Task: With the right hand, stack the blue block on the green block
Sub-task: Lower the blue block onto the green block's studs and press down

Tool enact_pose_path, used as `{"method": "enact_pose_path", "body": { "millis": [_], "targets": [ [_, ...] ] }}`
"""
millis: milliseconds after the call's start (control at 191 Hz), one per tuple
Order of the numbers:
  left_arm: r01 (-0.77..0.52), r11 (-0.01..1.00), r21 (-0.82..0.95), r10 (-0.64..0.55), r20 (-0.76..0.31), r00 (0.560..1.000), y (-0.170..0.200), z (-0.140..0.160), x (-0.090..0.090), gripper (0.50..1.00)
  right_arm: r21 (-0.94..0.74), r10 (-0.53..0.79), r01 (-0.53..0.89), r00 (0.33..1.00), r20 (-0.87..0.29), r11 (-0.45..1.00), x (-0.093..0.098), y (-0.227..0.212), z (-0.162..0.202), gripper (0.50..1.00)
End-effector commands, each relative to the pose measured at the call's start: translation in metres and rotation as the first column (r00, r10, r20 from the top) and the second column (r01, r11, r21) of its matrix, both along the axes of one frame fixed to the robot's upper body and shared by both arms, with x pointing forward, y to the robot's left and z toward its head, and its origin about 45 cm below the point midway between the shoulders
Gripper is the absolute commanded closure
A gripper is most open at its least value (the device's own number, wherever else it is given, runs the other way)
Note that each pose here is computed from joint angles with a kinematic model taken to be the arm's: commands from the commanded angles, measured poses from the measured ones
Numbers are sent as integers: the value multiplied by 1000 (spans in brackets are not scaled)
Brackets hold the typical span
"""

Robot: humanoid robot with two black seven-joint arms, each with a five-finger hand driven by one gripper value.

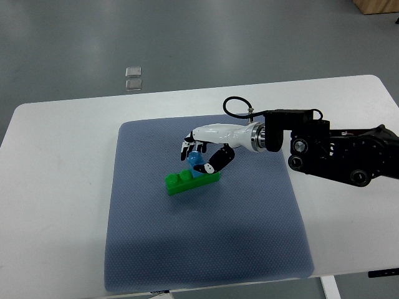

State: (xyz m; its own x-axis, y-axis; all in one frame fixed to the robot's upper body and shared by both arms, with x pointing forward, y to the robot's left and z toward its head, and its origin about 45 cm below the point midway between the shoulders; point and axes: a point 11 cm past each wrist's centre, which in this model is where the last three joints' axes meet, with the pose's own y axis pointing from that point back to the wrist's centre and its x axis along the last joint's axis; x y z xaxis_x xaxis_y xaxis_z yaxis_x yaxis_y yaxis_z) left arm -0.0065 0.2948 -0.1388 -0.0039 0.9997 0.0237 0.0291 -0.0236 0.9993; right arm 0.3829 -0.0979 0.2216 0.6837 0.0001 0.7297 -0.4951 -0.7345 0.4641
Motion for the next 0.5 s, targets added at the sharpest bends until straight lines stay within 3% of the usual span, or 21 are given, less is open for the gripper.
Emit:
{"method": "enact_pose_path", "body": {
  "millis": [0, 497],
  "targets": [
    [0, 1000, 0, 0, 1, 1000, 0, 0, 1, 500, 3, -6, 6, 1000, 9, 1000, 1, -1, 1, 904],
    [0, 1000, 0, 0, 1, 1000, 0, 0, 1, 500, 6, -10, 10, 1000, 5, 1000, -1, -5, -6, 906]
  ]
}}
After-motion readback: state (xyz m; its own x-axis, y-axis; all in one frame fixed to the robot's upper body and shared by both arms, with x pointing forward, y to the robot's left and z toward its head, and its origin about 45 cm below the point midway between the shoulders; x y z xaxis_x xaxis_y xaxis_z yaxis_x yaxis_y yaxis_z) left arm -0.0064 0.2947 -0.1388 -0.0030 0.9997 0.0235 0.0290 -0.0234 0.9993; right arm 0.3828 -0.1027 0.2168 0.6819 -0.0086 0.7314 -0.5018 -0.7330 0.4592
